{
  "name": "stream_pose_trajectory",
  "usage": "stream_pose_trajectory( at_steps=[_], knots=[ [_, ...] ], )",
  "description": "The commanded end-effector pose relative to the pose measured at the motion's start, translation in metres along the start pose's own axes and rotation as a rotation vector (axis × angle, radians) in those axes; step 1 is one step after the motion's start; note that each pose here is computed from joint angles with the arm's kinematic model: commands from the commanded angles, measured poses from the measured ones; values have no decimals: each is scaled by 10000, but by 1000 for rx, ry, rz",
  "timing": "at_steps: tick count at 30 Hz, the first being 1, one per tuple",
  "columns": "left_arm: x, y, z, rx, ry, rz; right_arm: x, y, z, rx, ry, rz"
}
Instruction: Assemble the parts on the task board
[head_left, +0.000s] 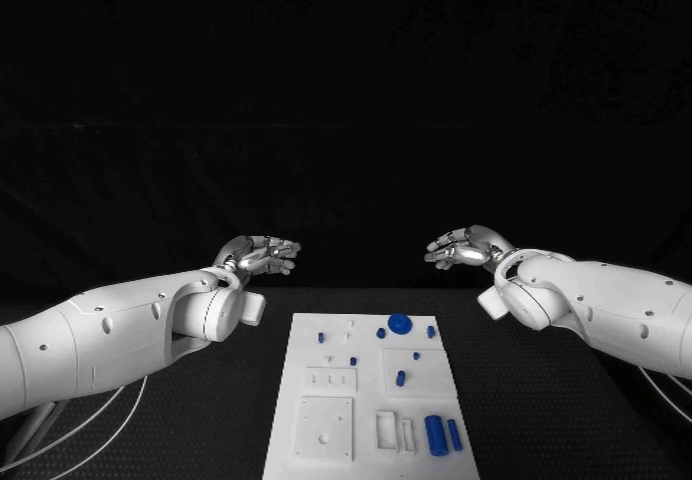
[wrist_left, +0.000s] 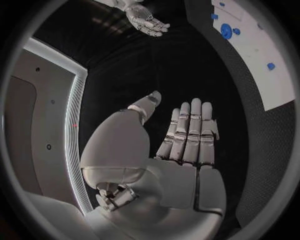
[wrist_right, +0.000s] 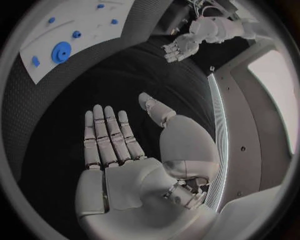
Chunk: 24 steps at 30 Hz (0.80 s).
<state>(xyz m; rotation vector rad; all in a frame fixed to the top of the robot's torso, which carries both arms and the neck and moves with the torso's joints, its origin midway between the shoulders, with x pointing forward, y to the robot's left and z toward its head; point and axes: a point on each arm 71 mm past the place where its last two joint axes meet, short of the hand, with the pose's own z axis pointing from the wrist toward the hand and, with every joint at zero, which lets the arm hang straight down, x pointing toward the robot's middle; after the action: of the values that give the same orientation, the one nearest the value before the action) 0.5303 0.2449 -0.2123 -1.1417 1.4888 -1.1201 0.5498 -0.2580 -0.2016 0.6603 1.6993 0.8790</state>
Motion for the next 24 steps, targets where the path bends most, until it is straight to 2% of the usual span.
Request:
stream_pose_trajectory(
  at_steps=[1,7,8,13,24],
  knots=[
    [64,-5,-23,5,69,9,65,49,-14,-82,72,-310],
    [130,-14,-114,8,120,-2,180,159,-9,-185,96,-564],
    [147,-21,-150,12,131,-7,231,197,1,-215,102,-632],
    [184,-39,-252,14,158,-21,440,226,0,-291,119,-814],
    [279,-110,-363,25,199,-36,802,290,1,-366,130,-1050]
  ],
)
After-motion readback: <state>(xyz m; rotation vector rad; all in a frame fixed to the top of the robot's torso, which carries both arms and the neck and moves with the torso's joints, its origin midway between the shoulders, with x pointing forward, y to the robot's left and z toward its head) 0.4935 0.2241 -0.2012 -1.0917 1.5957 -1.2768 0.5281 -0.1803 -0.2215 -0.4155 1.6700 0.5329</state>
